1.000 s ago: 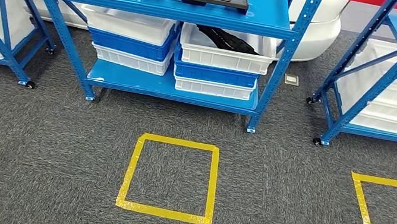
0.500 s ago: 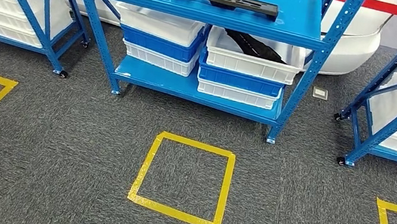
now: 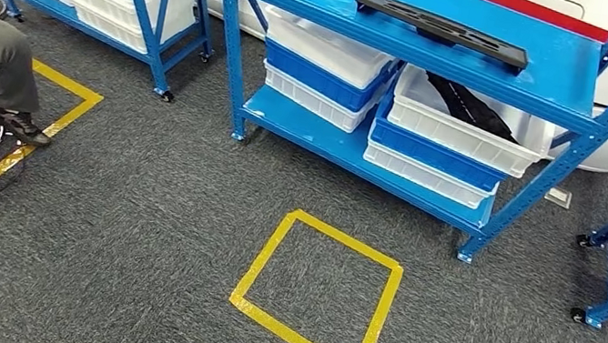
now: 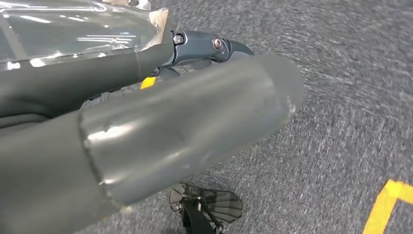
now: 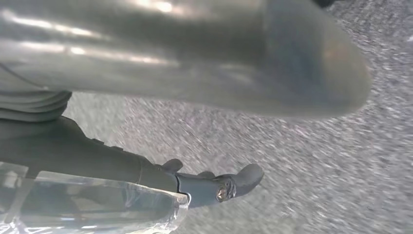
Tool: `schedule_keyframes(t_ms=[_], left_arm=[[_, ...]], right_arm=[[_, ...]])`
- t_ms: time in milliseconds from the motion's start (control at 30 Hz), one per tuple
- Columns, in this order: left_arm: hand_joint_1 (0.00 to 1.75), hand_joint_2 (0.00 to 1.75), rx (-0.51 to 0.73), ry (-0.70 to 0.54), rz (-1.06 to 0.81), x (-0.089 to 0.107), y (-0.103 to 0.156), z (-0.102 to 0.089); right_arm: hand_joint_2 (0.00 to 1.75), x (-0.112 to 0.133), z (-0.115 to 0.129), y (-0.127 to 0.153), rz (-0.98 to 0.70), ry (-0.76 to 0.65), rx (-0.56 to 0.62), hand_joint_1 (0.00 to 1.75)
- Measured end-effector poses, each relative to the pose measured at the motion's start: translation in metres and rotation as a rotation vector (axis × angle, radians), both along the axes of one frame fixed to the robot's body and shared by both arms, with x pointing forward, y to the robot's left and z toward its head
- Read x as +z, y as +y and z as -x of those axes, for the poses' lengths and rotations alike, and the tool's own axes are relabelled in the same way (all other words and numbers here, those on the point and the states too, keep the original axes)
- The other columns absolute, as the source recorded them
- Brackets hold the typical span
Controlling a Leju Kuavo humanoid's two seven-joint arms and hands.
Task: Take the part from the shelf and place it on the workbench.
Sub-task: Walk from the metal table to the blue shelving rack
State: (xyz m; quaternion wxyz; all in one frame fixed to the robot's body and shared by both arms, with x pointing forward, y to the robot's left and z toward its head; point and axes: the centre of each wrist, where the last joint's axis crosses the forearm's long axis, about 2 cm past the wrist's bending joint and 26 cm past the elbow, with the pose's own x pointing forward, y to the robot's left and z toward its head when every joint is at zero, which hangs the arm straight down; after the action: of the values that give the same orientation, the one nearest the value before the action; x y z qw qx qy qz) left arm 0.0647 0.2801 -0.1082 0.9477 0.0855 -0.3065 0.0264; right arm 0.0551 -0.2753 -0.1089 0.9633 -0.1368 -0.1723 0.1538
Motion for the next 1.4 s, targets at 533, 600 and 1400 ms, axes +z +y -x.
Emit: schedule_keyframes(t_ms=[533, 600, 1400], left_arm=[[0.00, 0.00, 0.034, 0.011, -0.011, 0.000, 0.005, -0.002], [0.00, 0.00, 0.038, 0.006, -0.018, 0.001, 0.007, -0.005], [0.00, 0.00, 0.049, 0.010, -0.013, 0.001, 0.005, -0.006]], right_arm=[[0.00, 0.000, 0.000, 0.002, 0.002, -0.002, -0.001, 0.00], [0.00, 0.000, -0.001, 0.004, -0.001, -0.004, -0.001, 0.00], [0.00, 0.000, -0.002, 0.001, 0.019, -0.007, -0.002, 0.00]])
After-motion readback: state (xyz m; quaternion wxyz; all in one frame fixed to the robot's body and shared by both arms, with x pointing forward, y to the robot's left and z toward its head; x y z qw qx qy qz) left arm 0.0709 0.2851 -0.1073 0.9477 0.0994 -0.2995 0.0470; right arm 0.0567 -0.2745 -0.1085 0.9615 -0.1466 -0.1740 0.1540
